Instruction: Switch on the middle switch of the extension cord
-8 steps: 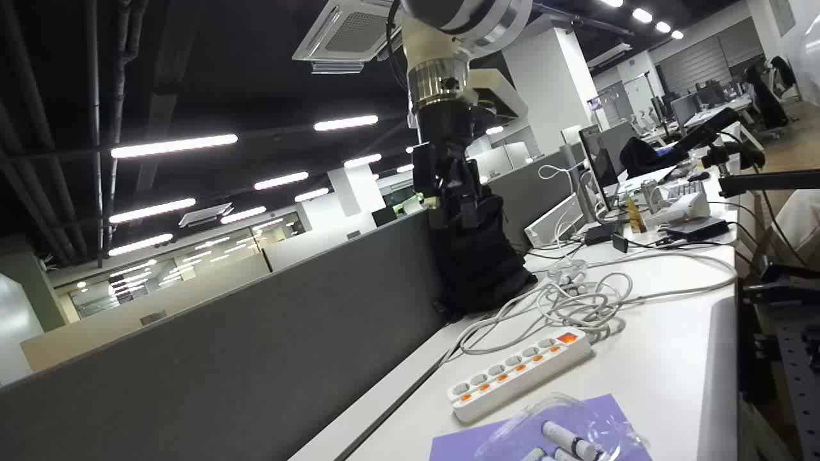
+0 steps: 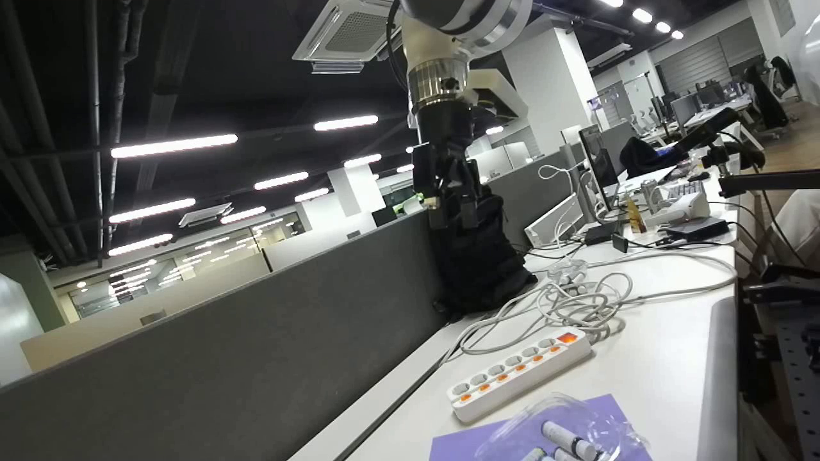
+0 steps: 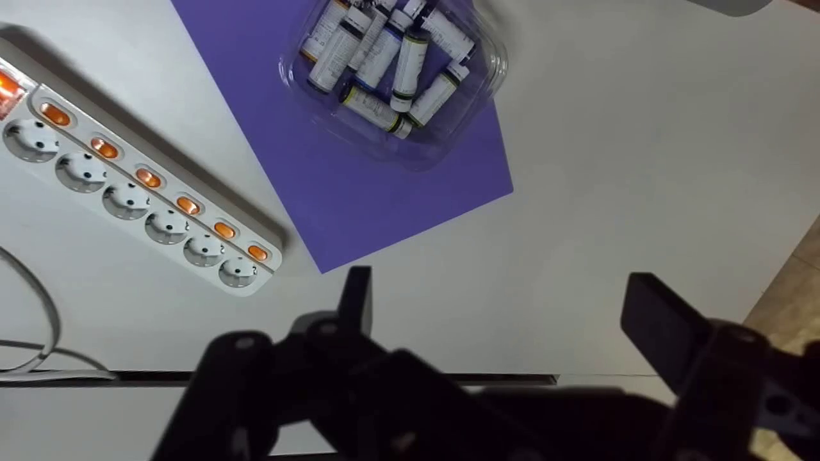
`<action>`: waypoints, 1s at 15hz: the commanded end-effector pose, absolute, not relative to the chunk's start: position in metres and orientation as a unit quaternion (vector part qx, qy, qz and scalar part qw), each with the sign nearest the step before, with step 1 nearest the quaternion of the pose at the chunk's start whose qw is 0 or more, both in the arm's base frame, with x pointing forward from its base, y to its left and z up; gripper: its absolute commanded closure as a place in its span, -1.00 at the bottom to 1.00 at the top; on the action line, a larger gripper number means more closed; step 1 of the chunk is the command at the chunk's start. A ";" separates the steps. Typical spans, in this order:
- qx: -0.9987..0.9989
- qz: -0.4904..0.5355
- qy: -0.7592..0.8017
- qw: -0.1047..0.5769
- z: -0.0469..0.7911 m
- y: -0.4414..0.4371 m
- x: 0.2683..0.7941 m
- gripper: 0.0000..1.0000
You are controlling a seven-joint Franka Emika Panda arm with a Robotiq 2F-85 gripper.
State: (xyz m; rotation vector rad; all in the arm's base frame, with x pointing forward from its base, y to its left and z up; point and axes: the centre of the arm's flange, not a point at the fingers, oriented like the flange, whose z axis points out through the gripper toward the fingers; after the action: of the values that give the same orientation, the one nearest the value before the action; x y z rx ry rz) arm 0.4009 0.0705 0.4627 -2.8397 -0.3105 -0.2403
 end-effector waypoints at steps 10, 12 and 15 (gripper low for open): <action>-0.978 -0.141 -0.056 0.145 0.442 0.050 0.443 -1.00; -0.976 -0.159 -0.021 0.149 0.426 0.032 0.465 -1.00; -0.973 -0.187 0.002 0.135 0.401 0.013 0.491 -1.00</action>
State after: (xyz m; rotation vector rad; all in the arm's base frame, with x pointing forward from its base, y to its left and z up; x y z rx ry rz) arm 0.4548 0.0261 0.4210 -2.8245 -0.0468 -0.4889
